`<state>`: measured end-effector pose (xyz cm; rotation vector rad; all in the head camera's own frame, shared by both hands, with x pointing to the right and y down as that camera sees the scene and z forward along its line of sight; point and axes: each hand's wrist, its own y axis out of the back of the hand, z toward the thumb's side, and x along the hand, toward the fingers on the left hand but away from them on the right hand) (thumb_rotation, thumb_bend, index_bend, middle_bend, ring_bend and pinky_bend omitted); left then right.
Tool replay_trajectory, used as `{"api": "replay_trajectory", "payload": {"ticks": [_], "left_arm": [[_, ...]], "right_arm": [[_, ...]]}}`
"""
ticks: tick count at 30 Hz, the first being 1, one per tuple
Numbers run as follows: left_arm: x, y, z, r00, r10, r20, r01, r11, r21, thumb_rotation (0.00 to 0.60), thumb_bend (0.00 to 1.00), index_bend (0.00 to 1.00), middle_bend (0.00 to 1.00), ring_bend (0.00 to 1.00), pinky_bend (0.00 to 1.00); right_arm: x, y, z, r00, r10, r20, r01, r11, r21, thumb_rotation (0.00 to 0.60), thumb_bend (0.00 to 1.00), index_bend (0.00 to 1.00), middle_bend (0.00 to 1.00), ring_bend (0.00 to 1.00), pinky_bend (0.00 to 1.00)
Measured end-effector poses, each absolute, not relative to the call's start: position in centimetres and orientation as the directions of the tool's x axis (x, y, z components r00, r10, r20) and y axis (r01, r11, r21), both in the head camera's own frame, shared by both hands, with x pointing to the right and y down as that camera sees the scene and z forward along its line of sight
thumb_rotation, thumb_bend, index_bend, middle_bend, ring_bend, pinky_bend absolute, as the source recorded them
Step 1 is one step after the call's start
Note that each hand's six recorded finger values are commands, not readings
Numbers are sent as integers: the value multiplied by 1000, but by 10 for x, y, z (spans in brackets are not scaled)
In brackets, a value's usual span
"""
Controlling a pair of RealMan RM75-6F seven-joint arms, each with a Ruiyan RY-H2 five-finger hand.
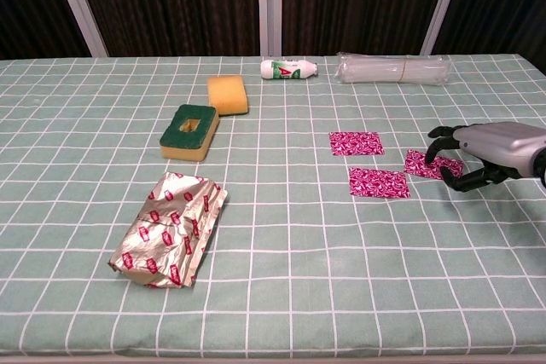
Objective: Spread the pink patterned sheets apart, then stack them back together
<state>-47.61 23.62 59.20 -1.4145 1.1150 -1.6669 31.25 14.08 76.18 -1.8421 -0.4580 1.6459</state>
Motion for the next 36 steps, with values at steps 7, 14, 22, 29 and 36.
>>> {"api": "replay_trajectory", "payload": {"ticks": [7, 14, 22, 29, 36], "left_arm": [[-474, 232, 589, -176, -901, 396, -30, -398, -917, 600, 118, 268, 195, 153, 168], [-471, 232, 588, -172, -903, 395, -33, -395, -918, 600, 118, 268, 195, 153, 168], [-472, 234, 585, -176, -905, 389, -36, -389, -921, 600, 118, 269, 195, 153, 168], [-475, 239, 585, -190, -900, 393, -37, -393, -919, 600, 118, 269, 195, 153, 168], [-476, 239, 587, -192, -898, 397, -38, -397, -917, 600, 118, 268, 195, 153, 168]], "right_arm": [[314, 124, 734, 182, 699, -692, -12, -702, -712, 254, 275, 235, 8, 0, 0], [316, 102, 707, 183, 752, -634, 134, -658, -741, 255, 139, 235, 39, 0, 0], [286, 78, 713, 233, 738, -633, 71, -662, -746, 522, 142, 248, 55, 0, 0], [252, 65, 739, 262, 712, -652, -42, -667, -744, 600, 157, 261, 60, 0, 0], [225, 61, 770, 254, 668, -700, -77, -708, -702, 600, 157, 270, 60, 0, 0]]}}
